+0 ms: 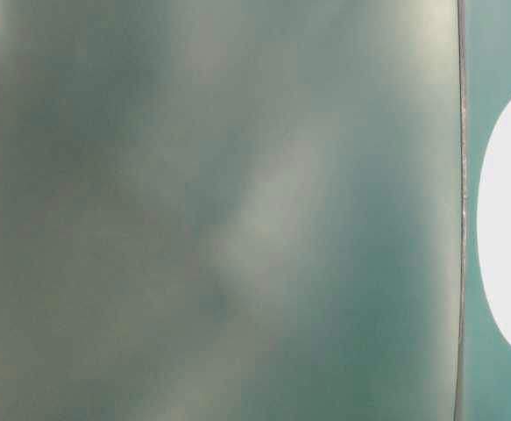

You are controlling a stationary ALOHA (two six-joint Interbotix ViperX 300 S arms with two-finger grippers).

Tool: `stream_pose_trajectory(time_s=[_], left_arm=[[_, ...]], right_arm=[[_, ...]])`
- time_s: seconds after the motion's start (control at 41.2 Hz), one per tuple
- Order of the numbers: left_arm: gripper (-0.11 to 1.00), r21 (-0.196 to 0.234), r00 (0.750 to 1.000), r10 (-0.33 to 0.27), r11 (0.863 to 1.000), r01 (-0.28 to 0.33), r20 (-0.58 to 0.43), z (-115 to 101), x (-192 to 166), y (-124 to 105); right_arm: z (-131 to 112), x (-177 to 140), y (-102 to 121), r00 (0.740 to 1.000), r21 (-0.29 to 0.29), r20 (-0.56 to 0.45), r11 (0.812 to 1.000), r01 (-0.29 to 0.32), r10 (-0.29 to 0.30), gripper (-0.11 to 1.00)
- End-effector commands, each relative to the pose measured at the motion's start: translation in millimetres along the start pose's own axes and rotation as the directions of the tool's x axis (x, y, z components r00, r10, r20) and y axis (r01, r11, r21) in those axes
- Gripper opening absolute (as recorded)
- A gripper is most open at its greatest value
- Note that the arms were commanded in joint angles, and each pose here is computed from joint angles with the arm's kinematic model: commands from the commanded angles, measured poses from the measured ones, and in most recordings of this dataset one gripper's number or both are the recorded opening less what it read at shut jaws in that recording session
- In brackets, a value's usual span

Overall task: Scoop the yellow hexagonal prism block from the bowl with a spoon using the right arm.
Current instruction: 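Close the right gripper on the pink spoon handle and lift it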

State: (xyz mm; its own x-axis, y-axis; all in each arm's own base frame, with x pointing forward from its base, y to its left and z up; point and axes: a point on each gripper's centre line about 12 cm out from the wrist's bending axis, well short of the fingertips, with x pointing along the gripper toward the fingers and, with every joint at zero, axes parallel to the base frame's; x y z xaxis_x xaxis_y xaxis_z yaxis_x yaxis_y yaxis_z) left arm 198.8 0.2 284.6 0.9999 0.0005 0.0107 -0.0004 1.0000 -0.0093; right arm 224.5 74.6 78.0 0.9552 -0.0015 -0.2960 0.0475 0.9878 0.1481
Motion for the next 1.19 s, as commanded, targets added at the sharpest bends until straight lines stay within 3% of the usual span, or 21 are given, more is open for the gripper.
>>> stream_pose_trajectory(time_s=[0.0, 1.164], left_arm=[[0.0, 0.0, 1.0, -0.001, 1.0, 0.001, 0.015, 7.5, 3.4, -0.1], [0.0, 0.003, 1.0, -0.001, 1.0, 0.001, 0.015, 7.0, 4.4, -0.2]], right_arm=[[2.5, 1.2, 2.9, 1.0, 0.004, 0.017, 1.0, -0.007, 0.007, 0.56], [-3.5, 0.3, 4.5, 1.0, -0.059, -0.025, 0.998, -0.017, 0.015, 0.51]])
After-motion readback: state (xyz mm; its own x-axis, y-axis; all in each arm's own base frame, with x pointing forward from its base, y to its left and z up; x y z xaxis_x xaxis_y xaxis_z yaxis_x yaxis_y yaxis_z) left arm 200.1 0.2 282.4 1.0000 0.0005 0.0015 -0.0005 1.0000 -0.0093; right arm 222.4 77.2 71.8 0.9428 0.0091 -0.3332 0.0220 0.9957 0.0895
